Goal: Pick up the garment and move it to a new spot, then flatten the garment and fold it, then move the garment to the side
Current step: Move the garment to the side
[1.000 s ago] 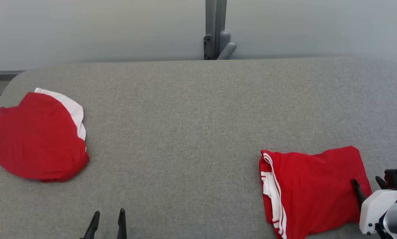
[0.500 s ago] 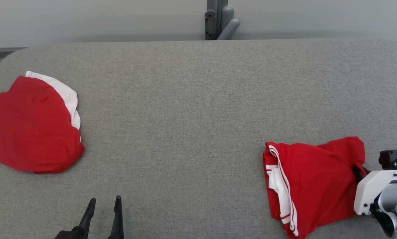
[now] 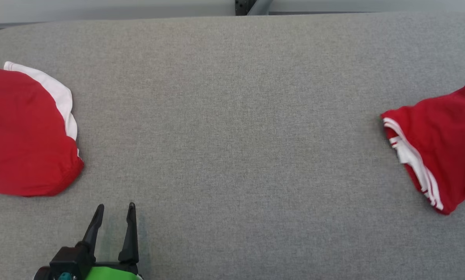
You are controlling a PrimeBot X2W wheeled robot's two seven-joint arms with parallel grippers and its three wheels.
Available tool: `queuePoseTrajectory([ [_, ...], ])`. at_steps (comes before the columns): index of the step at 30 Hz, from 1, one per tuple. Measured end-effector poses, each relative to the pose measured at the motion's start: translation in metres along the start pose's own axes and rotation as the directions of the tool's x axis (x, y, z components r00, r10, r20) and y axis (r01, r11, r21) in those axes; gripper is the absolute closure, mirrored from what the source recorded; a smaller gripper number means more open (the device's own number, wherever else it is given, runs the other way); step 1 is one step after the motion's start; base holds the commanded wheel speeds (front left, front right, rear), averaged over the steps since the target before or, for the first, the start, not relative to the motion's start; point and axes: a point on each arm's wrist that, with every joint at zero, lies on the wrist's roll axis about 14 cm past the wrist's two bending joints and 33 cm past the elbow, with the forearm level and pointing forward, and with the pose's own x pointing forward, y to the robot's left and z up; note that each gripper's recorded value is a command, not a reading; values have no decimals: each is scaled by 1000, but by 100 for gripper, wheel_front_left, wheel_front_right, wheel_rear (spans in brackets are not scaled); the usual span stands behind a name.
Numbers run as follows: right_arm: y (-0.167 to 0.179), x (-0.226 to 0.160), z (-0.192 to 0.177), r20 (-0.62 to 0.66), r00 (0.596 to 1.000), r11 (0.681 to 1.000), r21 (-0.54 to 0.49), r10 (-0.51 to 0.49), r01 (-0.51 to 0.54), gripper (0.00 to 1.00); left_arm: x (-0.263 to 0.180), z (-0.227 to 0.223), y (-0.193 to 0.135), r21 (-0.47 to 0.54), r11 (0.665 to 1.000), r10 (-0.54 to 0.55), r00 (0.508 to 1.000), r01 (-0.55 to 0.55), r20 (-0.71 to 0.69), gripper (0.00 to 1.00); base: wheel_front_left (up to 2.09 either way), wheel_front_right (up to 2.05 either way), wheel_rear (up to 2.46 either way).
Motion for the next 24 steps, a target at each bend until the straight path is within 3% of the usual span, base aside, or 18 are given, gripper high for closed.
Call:
queuePoseTrajectory([
  [7, -34, 19, -4, -41, 992, 993, 6, -119, 119, 100, 8, -9, 12, 24, 1000, 16, 999, -15, -37, 0, 0, 0, 0],
  [13, -40, 30, -19, -86, 982, 984, 37, -168, 172, 100, 10, -16, 14, 21, 1000, 24, 998, -22, -59, 0, 0, 0, 0],
  [24, -67, 19, -36, -135, 952, 956, 64, -274, 285, 100, 9, -13, 13, 19, 1000, 18, 999, -17, -48, 0, 0, 0, 0],
])
